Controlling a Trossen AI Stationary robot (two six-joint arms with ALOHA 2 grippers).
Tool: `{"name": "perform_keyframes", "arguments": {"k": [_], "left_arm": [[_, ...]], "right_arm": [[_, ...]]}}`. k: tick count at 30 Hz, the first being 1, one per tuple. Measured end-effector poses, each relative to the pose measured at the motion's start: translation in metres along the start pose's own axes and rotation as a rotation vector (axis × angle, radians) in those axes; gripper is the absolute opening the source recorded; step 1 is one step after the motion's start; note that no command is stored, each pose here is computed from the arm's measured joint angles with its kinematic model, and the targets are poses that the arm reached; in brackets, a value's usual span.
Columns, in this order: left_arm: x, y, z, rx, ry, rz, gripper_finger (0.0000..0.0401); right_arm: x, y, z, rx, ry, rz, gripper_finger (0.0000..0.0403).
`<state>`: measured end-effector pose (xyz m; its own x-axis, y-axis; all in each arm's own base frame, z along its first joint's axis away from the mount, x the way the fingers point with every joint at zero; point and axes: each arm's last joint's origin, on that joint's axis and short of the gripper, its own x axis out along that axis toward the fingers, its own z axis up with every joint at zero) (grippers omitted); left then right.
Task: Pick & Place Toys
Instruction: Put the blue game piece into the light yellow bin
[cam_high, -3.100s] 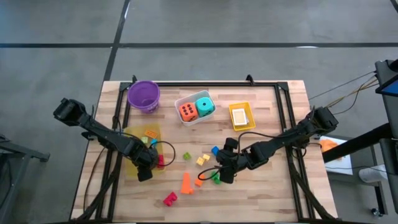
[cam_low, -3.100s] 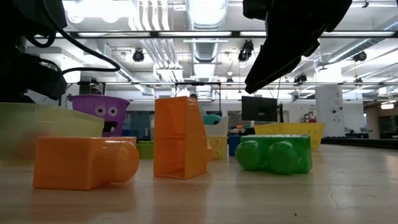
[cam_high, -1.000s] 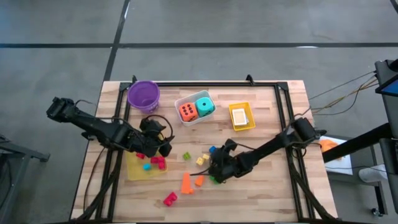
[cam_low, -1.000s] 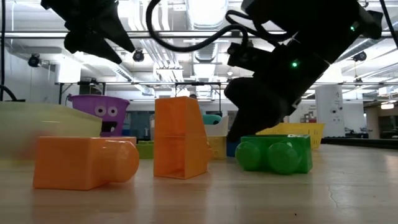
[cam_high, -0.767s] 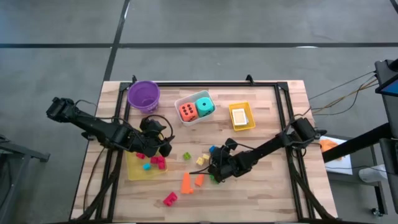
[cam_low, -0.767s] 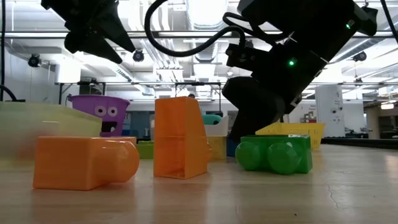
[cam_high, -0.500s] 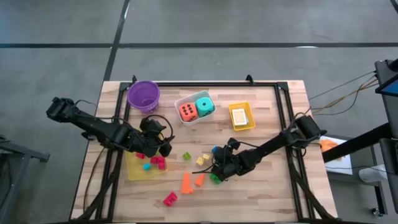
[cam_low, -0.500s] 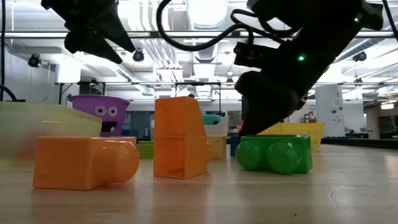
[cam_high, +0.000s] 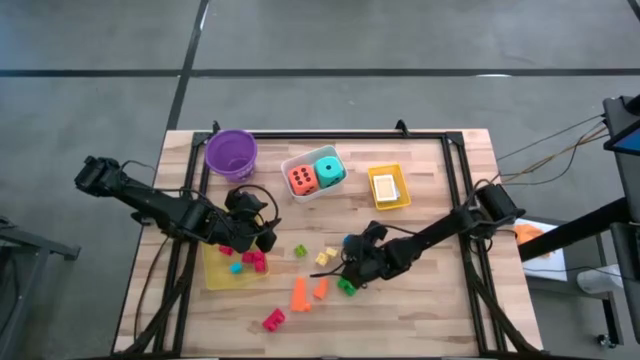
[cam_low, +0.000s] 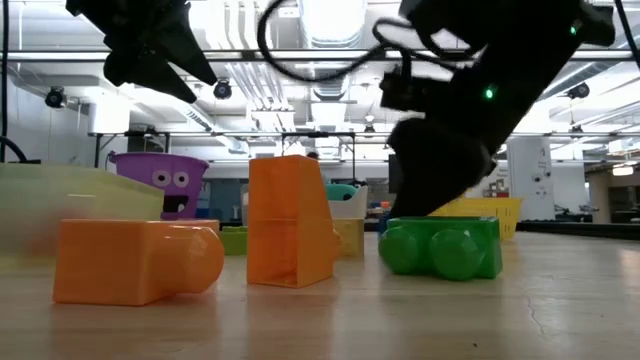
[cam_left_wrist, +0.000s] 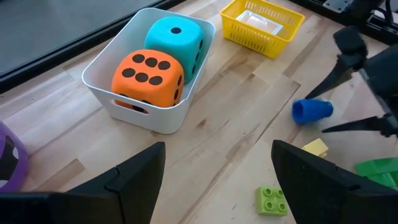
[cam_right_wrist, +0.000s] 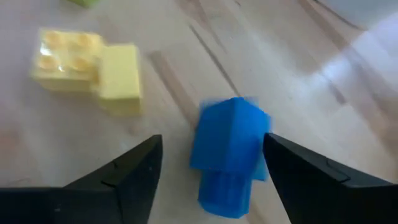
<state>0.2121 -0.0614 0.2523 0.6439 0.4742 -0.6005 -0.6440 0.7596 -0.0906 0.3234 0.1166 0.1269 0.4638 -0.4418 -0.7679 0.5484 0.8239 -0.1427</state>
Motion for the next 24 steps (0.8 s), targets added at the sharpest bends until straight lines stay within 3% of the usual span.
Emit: {"name": "perform_keyframes", "arguments": {"k": [12, 24], "left_arm": [[0.0, 0.0, 0.0, 0.001, 0.0, 0.0, 0.0296], [0.0, 0.0, 0.0, 0.007, 0.0, 0.001, 0.0296]], "right_arm": [[0.0, -0.002, -0.007, 0.006, -0.011, -0.045, 0.029], [0.004, -0.007, -0.021, -0.118, 0.035, -0.019, 0.0286]]}}
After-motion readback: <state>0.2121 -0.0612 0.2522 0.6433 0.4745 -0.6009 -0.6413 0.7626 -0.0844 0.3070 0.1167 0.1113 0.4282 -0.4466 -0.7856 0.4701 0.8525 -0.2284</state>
